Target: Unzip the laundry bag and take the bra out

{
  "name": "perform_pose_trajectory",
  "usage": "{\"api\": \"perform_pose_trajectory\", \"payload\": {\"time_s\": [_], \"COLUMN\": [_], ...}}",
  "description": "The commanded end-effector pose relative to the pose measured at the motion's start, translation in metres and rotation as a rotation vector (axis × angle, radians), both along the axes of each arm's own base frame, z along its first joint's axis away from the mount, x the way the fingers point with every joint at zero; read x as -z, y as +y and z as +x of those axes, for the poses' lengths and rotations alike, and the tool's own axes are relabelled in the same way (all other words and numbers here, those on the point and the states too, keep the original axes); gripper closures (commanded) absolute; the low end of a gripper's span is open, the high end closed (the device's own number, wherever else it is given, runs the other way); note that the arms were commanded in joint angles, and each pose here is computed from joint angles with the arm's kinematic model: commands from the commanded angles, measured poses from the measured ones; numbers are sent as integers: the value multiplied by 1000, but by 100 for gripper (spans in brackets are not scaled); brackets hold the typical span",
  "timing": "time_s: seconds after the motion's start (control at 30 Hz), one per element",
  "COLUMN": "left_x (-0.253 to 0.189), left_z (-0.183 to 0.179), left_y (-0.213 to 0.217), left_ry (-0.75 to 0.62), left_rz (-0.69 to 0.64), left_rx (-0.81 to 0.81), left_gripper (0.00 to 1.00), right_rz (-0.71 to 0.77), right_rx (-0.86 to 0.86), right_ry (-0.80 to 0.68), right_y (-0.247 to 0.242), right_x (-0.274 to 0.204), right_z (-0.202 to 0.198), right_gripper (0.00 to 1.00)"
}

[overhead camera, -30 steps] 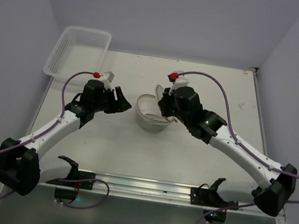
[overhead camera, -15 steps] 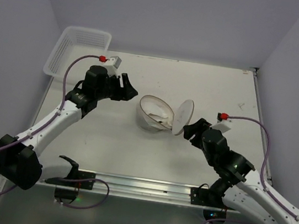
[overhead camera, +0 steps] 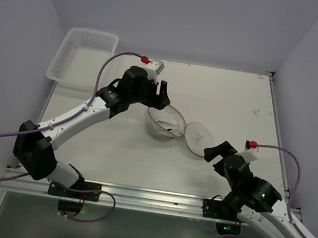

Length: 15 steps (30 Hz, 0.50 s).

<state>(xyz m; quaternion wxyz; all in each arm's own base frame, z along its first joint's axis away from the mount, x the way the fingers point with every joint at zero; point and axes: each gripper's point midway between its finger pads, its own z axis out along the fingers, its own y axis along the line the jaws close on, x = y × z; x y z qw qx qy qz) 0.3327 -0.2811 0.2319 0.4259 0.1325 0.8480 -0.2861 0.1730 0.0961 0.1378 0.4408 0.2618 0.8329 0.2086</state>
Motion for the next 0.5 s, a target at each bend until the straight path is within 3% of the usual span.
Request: {"api": "perform_pose_trajectory", "payload": {"time_s": [0.0, 0.3, 0.47], "left_x": [-9, 52, 67], "left_z": [10, -2, -7], "left_y": [-17, -46, -44], "left_ry": [-79, -34, -39], "left_rz": [86, 395, 539], "left_rx": [11, 78, 105], "left_gripper": [28, 22, 17], "right_rz": [-37, -105, -32], "right_rx": [65, -148, -237], "right_ry": [-46, -13, 33], "right_y": [-14, 38, 56], "right_x": [-10, -14, -3], "right_z": [7, 32, 52], "right_gripper": [4, 4, 4]}}
